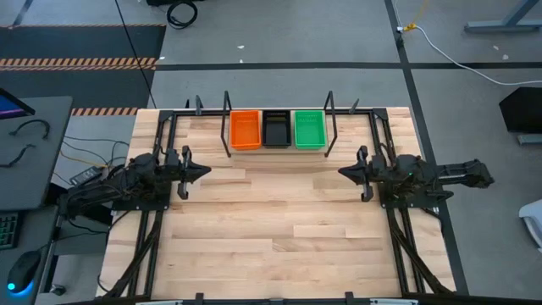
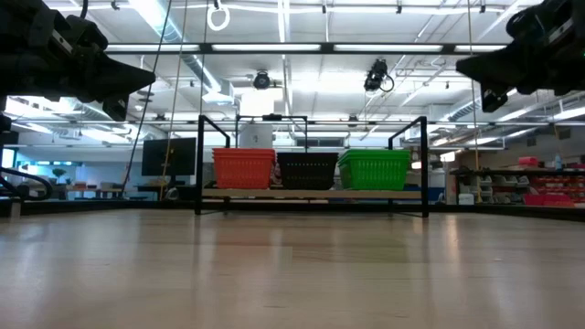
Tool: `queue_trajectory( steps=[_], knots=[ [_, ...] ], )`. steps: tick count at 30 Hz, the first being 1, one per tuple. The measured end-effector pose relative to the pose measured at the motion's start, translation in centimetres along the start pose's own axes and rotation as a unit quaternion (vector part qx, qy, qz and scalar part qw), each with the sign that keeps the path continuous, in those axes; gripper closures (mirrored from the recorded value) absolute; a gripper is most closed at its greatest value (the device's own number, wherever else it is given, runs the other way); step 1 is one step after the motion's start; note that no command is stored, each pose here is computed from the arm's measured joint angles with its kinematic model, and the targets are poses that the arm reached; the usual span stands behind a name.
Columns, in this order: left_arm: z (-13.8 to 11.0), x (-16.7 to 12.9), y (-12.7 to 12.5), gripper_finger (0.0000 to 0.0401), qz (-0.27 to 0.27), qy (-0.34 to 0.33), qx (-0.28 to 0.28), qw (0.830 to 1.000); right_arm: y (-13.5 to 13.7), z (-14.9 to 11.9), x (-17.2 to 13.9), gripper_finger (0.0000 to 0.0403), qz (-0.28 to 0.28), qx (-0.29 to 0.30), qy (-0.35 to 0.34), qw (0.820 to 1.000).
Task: Stack baskets on shelf by color
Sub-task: Return to Home Position
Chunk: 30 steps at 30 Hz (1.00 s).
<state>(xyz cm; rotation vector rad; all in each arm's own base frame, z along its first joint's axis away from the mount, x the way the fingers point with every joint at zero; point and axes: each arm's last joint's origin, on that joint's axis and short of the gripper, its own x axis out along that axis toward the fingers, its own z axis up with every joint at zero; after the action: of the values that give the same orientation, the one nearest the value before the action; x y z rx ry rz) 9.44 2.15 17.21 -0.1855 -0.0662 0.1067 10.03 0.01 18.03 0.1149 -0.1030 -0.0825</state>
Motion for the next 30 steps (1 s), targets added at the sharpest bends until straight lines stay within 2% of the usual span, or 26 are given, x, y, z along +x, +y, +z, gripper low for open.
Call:
queue_trajectory(
  steps=[5, 16, 21, 25, 30],
  knots=[
    [0.0, 0.0, 0.0, 0.0394, 0.0, 0.0, 0.001, 1.0, -0.2, -0.4, -0.6, 0.0401, -0.026, -0.01, 0.046, 0.999],
    [-0.1, 0.0, 0.0, 0.0394, -0.001, 0.005, 0.027, 1.0, -0.2, -1.3, -0.3, 0.0399, -0.003, -0.011, 0.041, 0.999],
    [-0.3, 0.1, -0.3, 0.0394, -0.008, 0.012, 0.004, 1.0, -0.2, -1.3, -0.3, 0.0399, -0.004, -0.012, 0.041, 0.999],
    [-0.5, 0.1, -0.6, 0.0394, 0.009, 0.014, -0.002, 1.0, -0.2, -1.3, -0.3, 0.0398, -0.004, -0.01, 0.041, 0.999],
    [-0.7, 0.1, -1.1, 0.0394, 0.018, 0.015, 0.017, 1.0, -0.2, -1.3, -0.3, 0.0398, -0.004, 0.001, 0.041, 0.999]
  ],
)
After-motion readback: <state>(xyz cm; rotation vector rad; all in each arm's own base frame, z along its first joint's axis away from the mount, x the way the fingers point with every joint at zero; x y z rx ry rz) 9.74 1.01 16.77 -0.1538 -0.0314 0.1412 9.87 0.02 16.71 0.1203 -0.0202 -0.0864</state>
